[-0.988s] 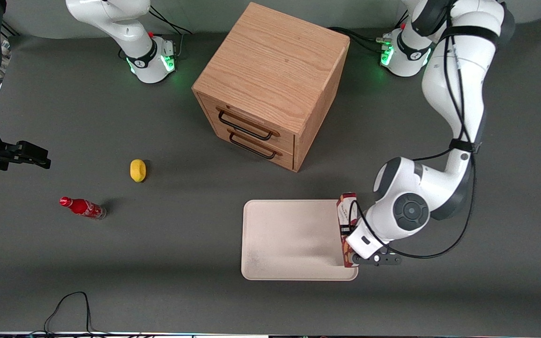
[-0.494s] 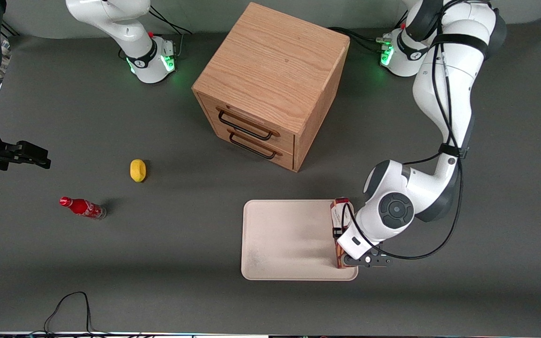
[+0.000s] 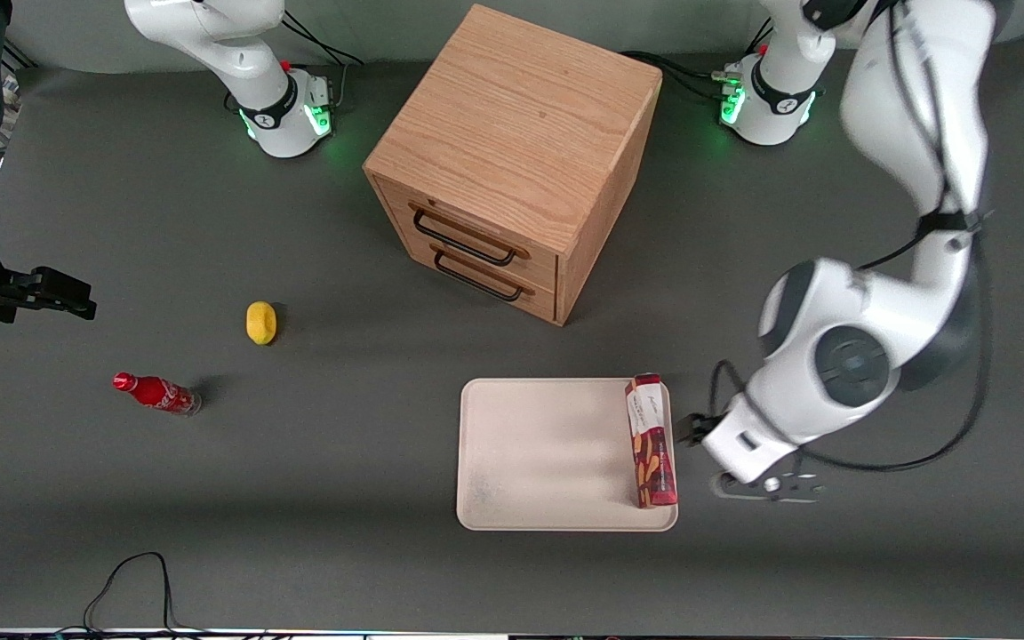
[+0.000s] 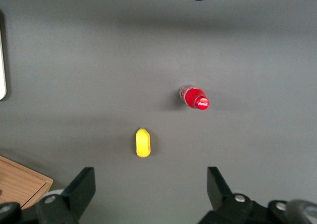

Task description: Place red cookie box on tray

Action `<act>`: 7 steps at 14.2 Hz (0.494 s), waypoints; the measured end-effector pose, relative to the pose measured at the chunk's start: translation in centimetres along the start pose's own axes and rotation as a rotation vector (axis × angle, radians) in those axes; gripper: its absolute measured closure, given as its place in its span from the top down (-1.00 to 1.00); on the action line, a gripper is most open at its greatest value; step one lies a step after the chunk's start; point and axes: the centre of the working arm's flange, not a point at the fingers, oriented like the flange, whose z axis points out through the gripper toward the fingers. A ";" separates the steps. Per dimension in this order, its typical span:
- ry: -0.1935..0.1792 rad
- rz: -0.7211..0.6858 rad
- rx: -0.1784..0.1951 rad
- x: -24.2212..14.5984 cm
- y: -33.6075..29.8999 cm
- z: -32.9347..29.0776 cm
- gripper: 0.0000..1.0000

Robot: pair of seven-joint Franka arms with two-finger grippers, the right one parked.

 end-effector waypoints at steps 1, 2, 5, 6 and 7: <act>-0.026 0.008 -0.004 -1.7 -2.3 -2.8 1.00; -0.057 -0.002 -0.005 -3.7 -4.6 -5.3 1.00; -0.150 -0.039 0.027 -10.2 -11.4 -12.0 1.00; -0.165 -0.024 0.033 -12.2 -13.8 -13.7 1.00; -0.167 -0.018 0.035 -13.9 -16.0 -15.1 1.00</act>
